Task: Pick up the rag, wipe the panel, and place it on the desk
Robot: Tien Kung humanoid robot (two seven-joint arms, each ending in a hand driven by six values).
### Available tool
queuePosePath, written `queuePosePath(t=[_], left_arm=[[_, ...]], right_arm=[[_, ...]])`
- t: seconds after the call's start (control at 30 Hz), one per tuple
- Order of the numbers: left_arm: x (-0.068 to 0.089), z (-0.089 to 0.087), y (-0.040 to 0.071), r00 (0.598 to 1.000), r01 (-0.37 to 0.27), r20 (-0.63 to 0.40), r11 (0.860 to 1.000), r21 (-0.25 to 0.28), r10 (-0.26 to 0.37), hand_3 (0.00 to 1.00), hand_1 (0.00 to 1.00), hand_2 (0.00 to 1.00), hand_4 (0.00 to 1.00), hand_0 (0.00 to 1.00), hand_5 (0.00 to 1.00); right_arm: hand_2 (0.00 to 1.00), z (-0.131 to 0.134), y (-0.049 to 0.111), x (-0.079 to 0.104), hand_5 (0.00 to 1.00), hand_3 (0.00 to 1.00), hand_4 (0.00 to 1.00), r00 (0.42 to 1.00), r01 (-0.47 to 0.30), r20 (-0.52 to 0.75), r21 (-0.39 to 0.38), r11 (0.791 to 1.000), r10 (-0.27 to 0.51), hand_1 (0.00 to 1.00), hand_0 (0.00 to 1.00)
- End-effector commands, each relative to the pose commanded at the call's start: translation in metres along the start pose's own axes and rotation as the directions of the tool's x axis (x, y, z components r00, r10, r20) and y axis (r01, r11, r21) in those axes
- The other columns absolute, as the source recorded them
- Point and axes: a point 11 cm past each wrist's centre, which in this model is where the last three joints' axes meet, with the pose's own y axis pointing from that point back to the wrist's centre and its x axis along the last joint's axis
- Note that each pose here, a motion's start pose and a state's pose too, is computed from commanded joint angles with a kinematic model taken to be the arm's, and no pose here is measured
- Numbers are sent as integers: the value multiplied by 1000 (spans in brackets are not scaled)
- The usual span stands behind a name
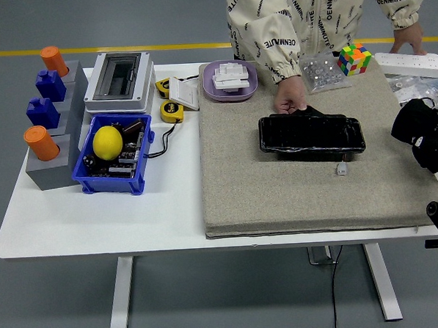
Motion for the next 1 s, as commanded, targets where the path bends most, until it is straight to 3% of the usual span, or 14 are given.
queuePosePath(t=[0.5, 1.0], left_arm=[[2, 0, 0, 1000, -5, 0, 1000, 0, 5, 562, 636, 637, 630, 604, 447], [3, 0, 0, 1000, -5, 1, 1000, 0, 5, 562, 636, 636, 630, 604, 447]], right_arm=[[452, -52, -5, 6, 65, 472, 940, 998, -9, 55, 42, 999, 7, 413, 298], [450, -94, 7, -20, 56, 472, 941, 995, 57, 72, 100, 993, -64, 411, 302]])
